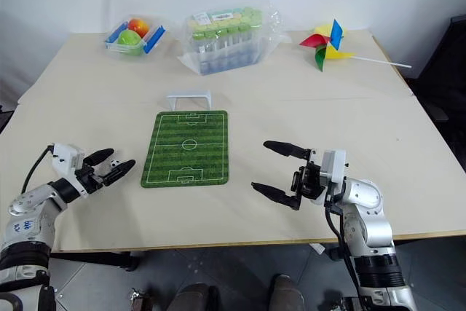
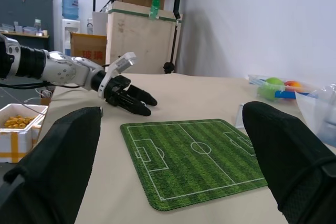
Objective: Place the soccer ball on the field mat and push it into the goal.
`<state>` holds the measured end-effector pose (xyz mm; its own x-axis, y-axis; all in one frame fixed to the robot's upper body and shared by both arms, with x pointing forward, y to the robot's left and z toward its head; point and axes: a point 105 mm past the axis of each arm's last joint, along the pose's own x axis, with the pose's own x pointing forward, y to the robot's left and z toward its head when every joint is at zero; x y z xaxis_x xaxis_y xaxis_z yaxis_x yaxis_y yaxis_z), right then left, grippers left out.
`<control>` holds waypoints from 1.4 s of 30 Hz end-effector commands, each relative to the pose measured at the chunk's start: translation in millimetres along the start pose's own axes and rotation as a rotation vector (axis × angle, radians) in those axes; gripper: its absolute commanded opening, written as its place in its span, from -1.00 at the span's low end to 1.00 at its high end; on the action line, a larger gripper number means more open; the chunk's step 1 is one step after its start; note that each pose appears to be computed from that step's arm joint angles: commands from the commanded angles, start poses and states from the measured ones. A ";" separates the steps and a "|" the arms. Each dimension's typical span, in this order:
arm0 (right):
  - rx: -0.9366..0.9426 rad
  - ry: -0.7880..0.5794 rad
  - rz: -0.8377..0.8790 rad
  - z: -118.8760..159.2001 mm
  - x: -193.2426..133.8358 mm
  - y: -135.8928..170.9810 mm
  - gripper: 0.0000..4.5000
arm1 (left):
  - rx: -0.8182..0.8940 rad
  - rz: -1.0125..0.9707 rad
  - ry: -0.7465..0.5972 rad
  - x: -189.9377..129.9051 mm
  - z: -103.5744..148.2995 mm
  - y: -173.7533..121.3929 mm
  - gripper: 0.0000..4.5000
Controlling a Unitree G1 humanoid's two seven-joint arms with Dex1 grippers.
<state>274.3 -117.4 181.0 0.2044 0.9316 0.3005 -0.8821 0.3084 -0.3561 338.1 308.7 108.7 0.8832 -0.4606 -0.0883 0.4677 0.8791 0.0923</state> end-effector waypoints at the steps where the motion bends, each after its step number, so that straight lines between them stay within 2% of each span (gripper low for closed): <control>1: -0.050 -0.016 -0.011 10.0 -0.6 0.0 1.00 | 0.036 -0.015 0.010 -2.7 3.8 1.4 0.15; 6: -0.066 -0.005 -0.036 9.1 -4.9 -4.7 1.00 | 0.070 -0.042 -0.015 -7.2 8.3 -1.3 -0.59; 7: -0.071 -0.002 -0.041 9.2 -5.8 -5.5 1.00 | 0.078 -0.053 -0.033 -7.8 11.6 -2.5 -0.62; 10: -0.080 0.006 -0.045 12.1 -7.3 -7.2 1.00 | 0.079 -0.149 -0.140 -5.2 33.6 -15.3 -0.62; 12: -0.063 0.027 -0.036 14.7 -12.0 -8.4 1.00 | 0.100 -0.279 -0.210 2.0 54.8 -36.0 -0.62; 14: -0.035 0.057 -0.010 16.4 -19.5 -7.0 1.00 | 0.154 -0.437 -0.209 9.6 65.8 -63.6 -0.62; 18: 0.016 0.157 0.071 9.6 -40.5 3.8 1.00 | 0.262 -0.699 -0.146 31.6 68.0 -116.0 -0.62; 22: 0.040 0.220 0.110 1.7 -54.6 12.4 1.00 | 0.335 -0.784 -0.069 55.8 53.1 -138.6 -0.62; 27: 0.048 0.210 0.095 2.8 -54.1 18.1 1.00 | 0.378 -0.779 -0.016 77.1 33.1 -142.8 -0.62; 33: 0.038 0.197 0.067 6.9 -49.0 21.4 1.00 | 0.382 -0.767 0.012 81.1 18.6 -137.8 -0.62; 42: 0.050 0.187 0.054 7.8 -43.6 26.2 1.00 | 0.369 -0.751 0.008 84.1 13.0 -133.0 -0.62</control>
<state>243.7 -154.0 158.1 0.2411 0.9669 0.0828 -0.9174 0.2550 -0.3055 349.8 146.7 105.2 0.3209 -0.9128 -0.2525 0.9142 0.2289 0.3345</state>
